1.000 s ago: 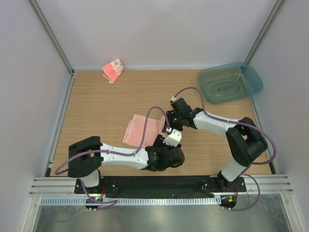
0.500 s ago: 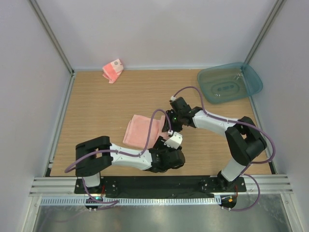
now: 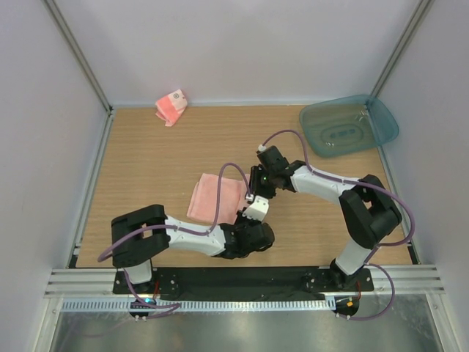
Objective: Roll the towels
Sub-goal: Roll the towel
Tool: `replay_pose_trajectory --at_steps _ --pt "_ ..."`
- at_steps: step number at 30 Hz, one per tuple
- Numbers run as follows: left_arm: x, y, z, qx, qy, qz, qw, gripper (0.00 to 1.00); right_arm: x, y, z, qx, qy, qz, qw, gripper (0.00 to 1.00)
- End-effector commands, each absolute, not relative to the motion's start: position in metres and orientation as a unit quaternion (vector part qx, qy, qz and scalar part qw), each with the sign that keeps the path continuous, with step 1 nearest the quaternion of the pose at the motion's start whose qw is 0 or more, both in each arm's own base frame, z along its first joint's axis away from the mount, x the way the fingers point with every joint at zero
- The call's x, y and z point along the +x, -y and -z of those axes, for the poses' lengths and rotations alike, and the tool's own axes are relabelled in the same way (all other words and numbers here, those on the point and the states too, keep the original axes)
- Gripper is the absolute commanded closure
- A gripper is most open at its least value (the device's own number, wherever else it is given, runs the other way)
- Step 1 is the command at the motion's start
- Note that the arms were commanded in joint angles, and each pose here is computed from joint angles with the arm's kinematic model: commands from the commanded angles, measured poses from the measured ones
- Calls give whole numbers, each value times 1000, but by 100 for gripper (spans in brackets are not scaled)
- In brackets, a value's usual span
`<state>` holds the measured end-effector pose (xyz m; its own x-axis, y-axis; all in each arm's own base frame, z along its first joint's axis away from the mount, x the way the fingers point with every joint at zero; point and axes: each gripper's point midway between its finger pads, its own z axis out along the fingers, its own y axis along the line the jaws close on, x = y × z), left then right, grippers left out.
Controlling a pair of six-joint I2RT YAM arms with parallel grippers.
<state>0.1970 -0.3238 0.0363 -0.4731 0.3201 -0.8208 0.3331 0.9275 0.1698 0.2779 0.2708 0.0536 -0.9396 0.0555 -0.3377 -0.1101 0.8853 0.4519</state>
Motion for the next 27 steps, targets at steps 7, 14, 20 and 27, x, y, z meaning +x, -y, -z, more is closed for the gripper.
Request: replay_pose_trajectory --at_steps 7,14,20,27 --pt "183 317 -8 210 -885 16 416 100 271 -282 -54 -31 -955 -253 148 64" --pt "169 331 -23 186 -895 95 394 100 275 -277 -49 -37 -960 -234 147 60" --pt "162 331 -38 135 -906 178 360 100 285 -269 -47 -43 -964 -215 152 33" --pt "162 318 -49 57 -906 261 330 100 316 -256 -55 -17 -963 -214 163 27"
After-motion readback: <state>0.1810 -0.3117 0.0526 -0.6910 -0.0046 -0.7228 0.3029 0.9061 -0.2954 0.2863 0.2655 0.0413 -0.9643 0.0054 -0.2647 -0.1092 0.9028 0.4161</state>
